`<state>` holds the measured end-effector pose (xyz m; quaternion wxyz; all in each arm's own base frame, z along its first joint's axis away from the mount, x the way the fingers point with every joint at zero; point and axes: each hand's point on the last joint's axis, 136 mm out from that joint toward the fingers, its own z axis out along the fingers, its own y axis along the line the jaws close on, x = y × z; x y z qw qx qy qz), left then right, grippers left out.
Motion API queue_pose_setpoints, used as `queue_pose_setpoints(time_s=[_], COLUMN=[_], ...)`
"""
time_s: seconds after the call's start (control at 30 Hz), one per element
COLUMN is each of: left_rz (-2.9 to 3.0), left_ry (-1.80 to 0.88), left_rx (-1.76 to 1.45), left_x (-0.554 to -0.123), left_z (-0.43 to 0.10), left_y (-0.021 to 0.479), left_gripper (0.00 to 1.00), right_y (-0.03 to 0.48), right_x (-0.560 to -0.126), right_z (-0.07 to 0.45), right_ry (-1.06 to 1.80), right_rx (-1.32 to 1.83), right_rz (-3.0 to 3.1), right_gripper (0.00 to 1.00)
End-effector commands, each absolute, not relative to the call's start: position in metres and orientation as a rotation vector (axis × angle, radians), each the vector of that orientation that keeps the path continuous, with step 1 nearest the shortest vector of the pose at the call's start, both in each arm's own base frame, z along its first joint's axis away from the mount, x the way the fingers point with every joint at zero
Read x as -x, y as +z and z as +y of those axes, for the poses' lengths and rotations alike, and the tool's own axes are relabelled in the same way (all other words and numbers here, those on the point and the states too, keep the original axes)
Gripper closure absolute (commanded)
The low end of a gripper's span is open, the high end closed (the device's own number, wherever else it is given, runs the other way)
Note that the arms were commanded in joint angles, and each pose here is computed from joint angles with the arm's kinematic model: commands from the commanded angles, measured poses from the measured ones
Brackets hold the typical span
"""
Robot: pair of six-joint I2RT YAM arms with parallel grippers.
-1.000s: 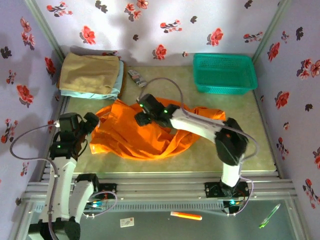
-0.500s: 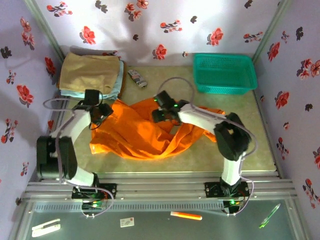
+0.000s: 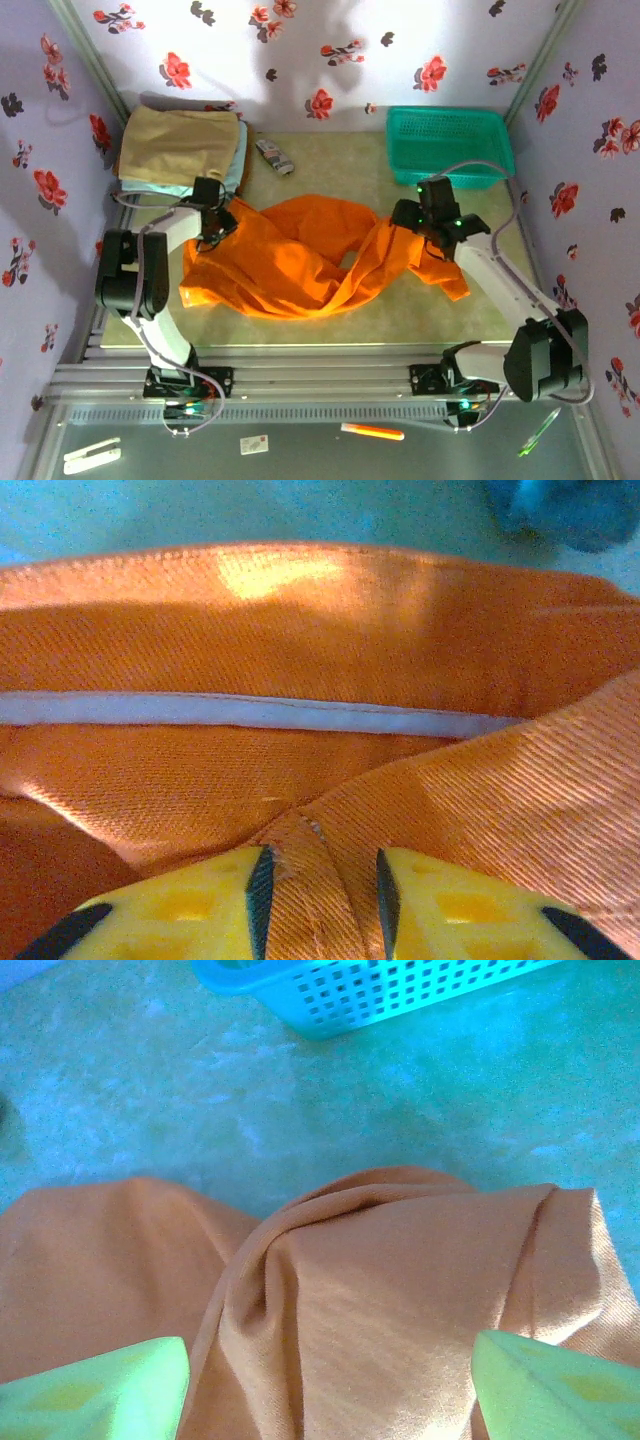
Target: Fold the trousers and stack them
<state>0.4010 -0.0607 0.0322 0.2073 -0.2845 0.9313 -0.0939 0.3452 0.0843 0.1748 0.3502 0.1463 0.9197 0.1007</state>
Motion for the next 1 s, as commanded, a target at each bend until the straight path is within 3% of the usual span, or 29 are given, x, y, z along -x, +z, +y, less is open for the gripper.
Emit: queue_pose_setpoints(time_s=[0.0, 0.1, 0.23, 0.3, 0.47, 0.63, 0.67, 0.73, 0.83, 0.97], left_rz=[2.592, 2.539, 2.461, 2.422, 2.328, 2.335, 2.355, 2.394, 2.426, 2.479], left_ry=[-0.227, -0.255, -0.296, -0.312, -0.33, -0.335, -0.35, -0.376, -0.413, -0.414], left_rx=[0.762, 0.749, 0.732, 0.721, 0.692, 0.681, 0.678, 0.673, 0.677, 0.694], left_x=[-0.398, -0.394, -0.38, -0.371, -0.342, -0.332, -0.335, -0.344, -0.361, -0.382], left_z=[-0.058, -0.057, -0.054, -0.052, -0.044, -0.043, -0.046, -0.053, -0.064, -0.073], left_y=[0.028, 0.051, 0.091, 0.112, 0.159, 0.158, 0.153, 0.141, 0.123, 0.096], left_gripper=[1.0, 1.0, 1.0, 1.0, 1.0, 1.0, 0.98, 0.71, 0.49, 0.43], right_y=[0.156, 0.149, 0.141, 0.13, 0.104, 0.089, 0.086, 0.079, 0.076, 0.068], right_x=[-0.337, -0.342, -0.357, -0.361, -0.374, -0.384, -0.384, -0.383, -0.383, -0.382], right_z=[0.081, 0.091, 0.124, 0.134, 0.139, 0.134, 0.135, 0.136, 0.138, 0.137], right_ry=[0.306, 0.408, 0.562, 0.551, 0.49, 0.417, 0.414, 0.413, 0.431, 0.422], right_rx=[-0.478, -0.497, -0.445, -0.436, -0.466, -0.489, -0.484, -0.488, -0.497, -0.506], right_rz=[2.45, 2.466, 2.511, 2.544, 2.601, 2.622, 2.634, 2.651, 2.648, 2.661], right_gripper=[0.25, 0.29, 0.49, 0.49, 0.36, 0.33, 0.35, 0.37, 0.38, 0.36])
